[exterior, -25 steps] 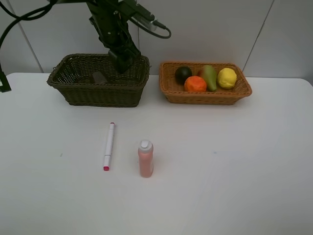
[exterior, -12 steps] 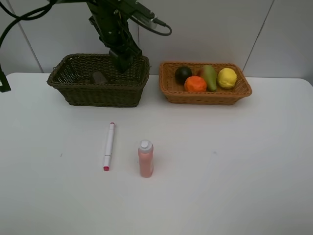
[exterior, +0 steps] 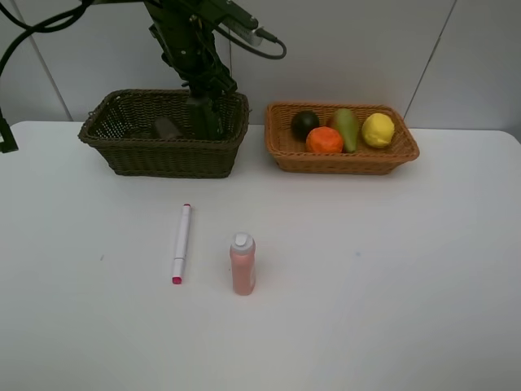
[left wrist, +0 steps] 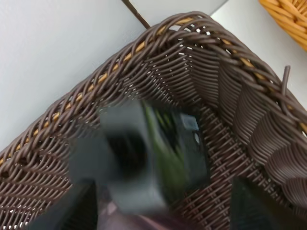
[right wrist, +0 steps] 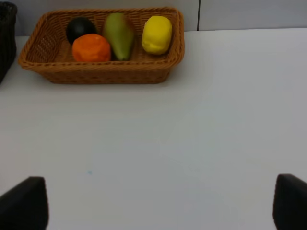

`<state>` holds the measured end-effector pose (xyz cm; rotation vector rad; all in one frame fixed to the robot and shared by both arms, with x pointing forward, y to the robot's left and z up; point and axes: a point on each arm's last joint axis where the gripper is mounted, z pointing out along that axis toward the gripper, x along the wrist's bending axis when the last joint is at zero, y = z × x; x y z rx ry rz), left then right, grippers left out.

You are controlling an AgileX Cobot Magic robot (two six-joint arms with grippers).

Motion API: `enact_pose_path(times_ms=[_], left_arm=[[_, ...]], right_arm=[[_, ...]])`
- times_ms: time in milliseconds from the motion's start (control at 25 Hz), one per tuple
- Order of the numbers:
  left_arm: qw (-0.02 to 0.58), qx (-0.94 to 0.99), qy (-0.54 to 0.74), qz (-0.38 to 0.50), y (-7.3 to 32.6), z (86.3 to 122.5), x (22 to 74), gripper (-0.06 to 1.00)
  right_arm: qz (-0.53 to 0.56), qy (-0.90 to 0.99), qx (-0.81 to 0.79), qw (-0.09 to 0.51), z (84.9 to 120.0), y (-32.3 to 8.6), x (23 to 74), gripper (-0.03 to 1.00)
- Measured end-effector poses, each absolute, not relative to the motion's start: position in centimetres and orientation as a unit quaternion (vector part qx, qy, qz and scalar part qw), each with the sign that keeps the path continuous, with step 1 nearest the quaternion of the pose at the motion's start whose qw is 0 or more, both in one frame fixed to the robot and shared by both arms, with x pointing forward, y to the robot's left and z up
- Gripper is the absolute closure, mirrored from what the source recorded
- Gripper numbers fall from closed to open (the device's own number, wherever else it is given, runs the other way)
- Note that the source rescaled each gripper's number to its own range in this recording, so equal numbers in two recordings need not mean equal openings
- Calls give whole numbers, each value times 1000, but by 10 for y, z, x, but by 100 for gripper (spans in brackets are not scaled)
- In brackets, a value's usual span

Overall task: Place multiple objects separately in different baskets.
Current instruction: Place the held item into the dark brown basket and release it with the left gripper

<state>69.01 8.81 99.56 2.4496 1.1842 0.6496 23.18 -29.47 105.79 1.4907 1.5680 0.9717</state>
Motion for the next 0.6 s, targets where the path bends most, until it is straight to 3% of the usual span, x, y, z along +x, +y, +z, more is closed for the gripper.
enact_pose_path(times_ms=[280, 600], left_arm=[[169, 864, 415, 228, 88, 995, 690, 11], [160, 875, 393, 232, 91, 1007, 686, 10]], right_arm=[[380, 613, 583, 376, 1058, -295, 232, -1], [380, 613, 583, 376, 1058, -295, 232, -1]])
